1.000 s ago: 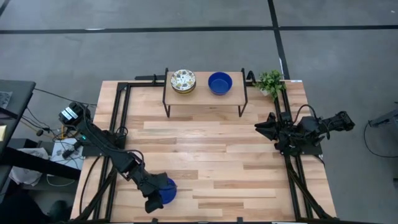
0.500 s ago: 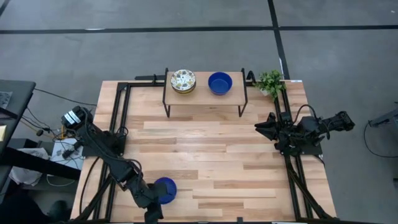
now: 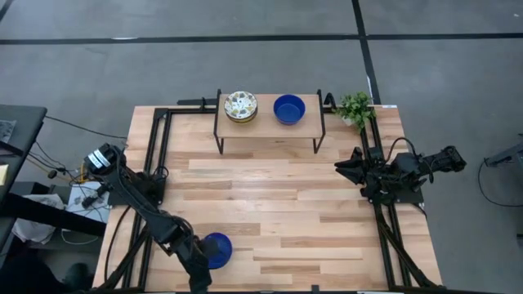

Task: Pick & Place Mini bowls
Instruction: Stack the blue bowl on top of the blue bowls on the shelf

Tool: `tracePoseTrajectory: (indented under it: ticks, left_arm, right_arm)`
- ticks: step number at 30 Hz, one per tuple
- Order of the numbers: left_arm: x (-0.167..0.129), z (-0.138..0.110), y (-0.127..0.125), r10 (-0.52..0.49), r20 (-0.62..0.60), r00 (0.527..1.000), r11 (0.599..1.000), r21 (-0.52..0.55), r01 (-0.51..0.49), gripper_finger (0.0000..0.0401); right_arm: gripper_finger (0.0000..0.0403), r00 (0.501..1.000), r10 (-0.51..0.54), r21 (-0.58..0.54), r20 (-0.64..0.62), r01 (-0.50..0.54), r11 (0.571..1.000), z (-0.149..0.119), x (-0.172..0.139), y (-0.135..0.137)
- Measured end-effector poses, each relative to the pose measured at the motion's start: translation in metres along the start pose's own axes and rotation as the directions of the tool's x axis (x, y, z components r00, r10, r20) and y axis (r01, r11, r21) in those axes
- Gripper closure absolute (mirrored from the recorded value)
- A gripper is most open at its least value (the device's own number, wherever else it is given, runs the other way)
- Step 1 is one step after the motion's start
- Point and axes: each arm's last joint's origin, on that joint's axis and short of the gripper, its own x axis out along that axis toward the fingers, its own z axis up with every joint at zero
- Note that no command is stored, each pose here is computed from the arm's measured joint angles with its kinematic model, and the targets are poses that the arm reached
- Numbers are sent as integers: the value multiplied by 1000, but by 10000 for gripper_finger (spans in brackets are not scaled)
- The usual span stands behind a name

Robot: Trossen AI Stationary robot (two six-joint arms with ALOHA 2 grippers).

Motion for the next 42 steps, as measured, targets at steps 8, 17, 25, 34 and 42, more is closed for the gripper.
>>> tracePoseTrajectory:
  ticks: [8, 17, 25, 34, 42]
  left_arm:
    - [0, -1, 0, 23, 51, 998, 977, 209, -33, 241]
    - [1, -4, 1, 42, 73, 996, 926, 373, -66, 242]
    - [1, -4, 2, 53, 76, 996, 880, 468, -82, 241]
    - [1, -3, 0, 33, 80, 996, 884, 463, -66, 240]
    - [0, -2, -6, -27, 98, 995, 881, 473, -22, 240]
  right_arm:
    - [301, 1000, 0, 0, 1, 0, 1000, 0, 0, 0]
    - [301, 1000, 0, 0, 0, 0, 1000, 0, 0, 0]
    - [301, 1000, -1, 0, 1, 1, 1000, 0, 0, 0]
    - [301, 1000, 0, 1, 1, 0, 1000, 0, 0, 0]
    - [301, 1000, 0, 0, 1, 0, 1000, 0, 0, 0]
